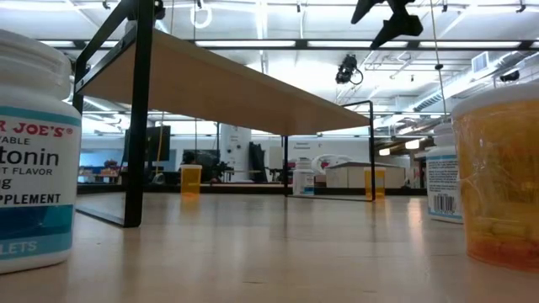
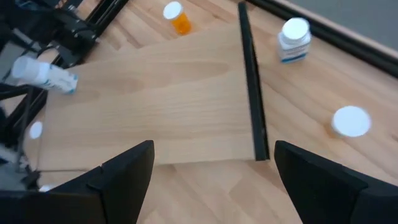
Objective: Pick and place medicine bottles onto shelf by color
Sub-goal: Put the white pill bottle on the shelf, then put the orange pill bottle on the shelf
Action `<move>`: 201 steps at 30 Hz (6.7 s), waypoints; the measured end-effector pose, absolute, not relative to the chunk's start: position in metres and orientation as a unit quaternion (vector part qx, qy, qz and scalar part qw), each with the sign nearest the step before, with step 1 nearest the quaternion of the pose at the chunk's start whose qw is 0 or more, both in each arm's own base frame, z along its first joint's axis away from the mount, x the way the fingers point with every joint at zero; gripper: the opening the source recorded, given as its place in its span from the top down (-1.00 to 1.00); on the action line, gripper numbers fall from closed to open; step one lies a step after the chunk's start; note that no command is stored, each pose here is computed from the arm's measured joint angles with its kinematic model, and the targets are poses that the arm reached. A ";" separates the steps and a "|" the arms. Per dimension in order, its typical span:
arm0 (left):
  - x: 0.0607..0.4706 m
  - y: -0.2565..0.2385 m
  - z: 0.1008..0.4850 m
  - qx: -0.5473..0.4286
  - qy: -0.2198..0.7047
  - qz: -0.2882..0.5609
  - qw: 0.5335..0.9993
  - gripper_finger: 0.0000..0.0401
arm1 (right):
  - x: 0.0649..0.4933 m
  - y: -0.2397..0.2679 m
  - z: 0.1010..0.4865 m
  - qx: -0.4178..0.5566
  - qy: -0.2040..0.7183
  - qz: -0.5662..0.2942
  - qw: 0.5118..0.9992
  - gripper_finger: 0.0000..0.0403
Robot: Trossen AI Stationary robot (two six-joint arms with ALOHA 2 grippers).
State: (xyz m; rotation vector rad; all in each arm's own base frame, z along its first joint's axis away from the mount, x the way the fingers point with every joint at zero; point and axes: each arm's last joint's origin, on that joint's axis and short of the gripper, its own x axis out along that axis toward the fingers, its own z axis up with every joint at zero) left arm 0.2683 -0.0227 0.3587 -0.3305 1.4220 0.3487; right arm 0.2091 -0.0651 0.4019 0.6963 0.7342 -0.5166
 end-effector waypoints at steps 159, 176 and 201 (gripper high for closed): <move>0.243 -0.021 0.507 -0.145 0.330 0.175 0.916 -0.76 | 0.285 -0.070 0.329 0.147 0.454 -0.236 0.846 -0.23; 0.234 -0.042 0.501 -0.117 0.381 0.136 0.907 -0.76 | 0.275 -0.047 0.387 0.191 0.427 -0.233 0.853 -0.54; 0.240 -0.120 0.431 -0.357 0.437 0.264 0.783 -0.76 | 0.298 0.145 0.370 0.035 0.429 0.083 0.899 -0.54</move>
